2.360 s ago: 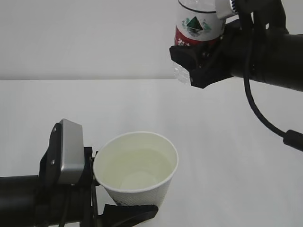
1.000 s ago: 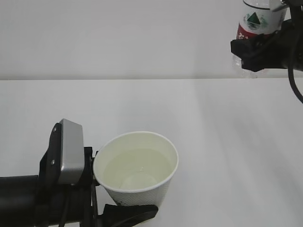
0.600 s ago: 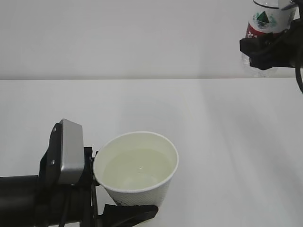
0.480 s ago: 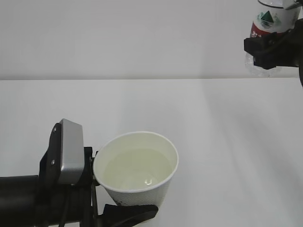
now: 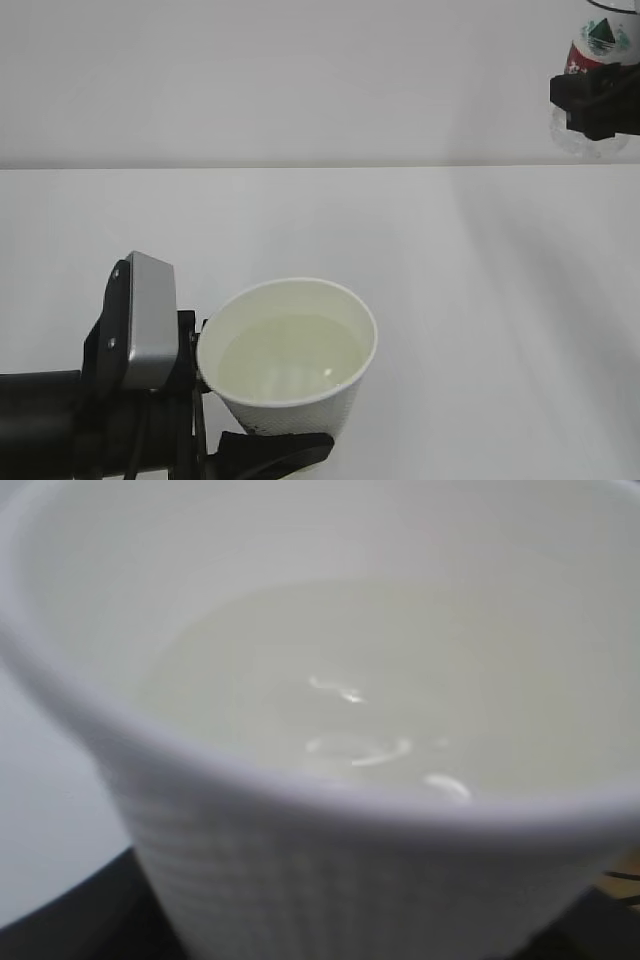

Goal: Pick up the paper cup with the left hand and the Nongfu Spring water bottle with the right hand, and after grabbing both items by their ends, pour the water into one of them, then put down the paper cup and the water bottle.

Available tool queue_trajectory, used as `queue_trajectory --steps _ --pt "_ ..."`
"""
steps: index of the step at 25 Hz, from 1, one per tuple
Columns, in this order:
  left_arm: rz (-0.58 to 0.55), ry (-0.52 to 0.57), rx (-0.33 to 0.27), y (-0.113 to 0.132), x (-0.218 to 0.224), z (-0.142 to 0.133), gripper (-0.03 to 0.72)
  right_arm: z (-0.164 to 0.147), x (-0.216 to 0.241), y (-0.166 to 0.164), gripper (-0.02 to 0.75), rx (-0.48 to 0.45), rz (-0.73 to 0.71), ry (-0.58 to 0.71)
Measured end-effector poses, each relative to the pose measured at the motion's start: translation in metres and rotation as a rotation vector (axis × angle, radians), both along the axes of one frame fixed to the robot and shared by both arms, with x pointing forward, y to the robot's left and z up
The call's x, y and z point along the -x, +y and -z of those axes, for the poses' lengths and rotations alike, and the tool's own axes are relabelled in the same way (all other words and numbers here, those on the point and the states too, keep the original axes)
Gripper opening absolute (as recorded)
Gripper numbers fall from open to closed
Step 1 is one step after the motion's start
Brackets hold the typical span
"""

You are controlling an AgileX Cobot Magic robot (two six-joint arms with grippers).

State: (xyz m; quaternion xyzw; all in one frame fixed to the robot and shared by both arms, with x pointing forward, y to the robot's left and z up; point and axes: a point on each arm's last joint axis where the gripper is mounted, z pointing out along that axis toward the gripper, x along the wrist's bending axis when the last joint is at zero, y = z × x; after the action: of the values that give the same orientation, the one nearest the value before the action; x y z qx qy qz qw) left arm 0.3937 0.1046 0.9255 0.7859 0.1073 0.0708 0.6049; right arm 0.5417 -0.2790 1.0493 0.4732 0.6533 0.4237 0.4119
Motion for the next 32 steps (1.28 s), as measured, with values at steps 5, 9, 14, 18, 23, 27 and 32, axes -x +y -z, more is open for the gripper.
queue_trajectory --steps 5,9,14,18,23,27,32 --pt "0.000 0.000 0.000 0.000 0.000 0.000 0.516 0.001 0.000 -0.008 0.467 0.002 0.034 0.016" --pt "0.000 0.000 0.000 0.000 0.000 0.000 0.516 0.009 -0.004 -0.012 0.467 -0.006 0.054 0.045" --pt "0.000 0.000 0.000 0.000 0.000 0.000 0.516 0.031 -0.013 -0.013 0.467 -0.015 0.065 0.119" --pt "0.000 0.000 0.000 0.000 0.000 0.000 0.516 0.049 -0.020 -0.013 0.467 -0.039 0.074 0.167" --pt "0.000 0.000 0.000 0.000 0.000 0.000 0.516 0.061 -0.027 -0.011 0.467 -0.067 0.065 0.176" --pt "0.000 0.000 0.000 0.000 0.000 0.000 0.516 0.070 -0.031 -0.010 0.467 -0.080 0.057 0.184" --pt "0.000 0.000 0.000 0.000 0.000 0.000 0.516 0.085 -0.036 -0.010 0.467 -0.066 0.054 0.217"
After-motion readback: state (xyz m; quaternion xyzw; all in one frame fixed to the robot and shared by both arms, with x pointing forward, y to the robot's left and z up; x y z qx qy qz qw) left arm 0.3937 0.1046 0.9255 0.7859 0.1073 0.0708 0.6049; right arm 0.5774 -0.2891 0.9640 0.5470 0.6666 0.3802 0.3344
